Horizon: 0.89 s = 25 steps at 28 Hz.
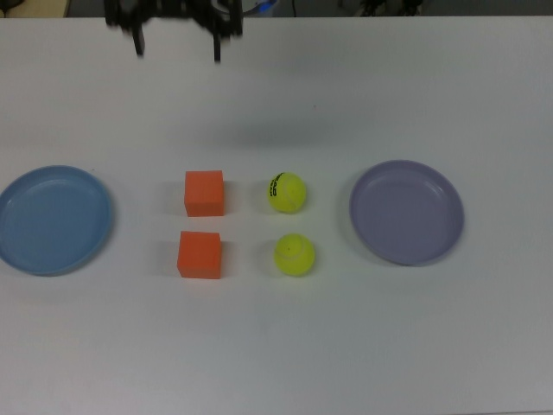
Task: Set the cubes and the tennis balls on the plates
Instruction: 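Lower the gripper onto the first orange cube and grasp it, then carry the orange cube to the blue plate and release it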
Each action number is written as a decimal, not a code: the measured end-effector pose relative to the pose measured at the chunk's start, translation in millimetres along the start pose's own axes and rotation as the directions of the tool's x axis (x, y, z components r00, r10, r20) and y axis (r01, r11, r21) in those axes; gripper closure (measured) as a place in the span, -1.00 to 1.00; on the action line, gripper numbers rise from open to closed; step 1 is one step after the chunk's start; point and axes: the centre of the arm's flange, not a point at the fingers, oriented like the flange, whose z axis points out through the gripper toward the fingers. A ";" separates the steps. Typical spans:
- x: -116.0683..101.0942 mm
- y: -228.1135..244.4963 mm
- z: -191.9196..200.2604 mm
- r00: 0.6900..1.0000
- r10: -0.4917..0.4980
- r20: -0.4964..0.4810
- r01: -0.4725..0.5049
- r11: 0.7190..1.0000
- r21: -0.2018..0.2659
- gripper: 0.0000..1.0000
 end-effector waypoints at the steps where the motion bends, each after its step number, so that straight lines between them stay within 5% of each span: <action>1: 7.3 -1.8 10.4 1.000 -0.004 -0.005 0.004 1.000 0.004 -1.00; 10: 68.2 -22.1 124.0 0.997 -0.054 -0.047 0.054 0.999 -0.003 -1.00; 25: 95.7 -62.6 242.7 0.996 -0.079 -0.042 0.072 0.986 -0.153 -1.00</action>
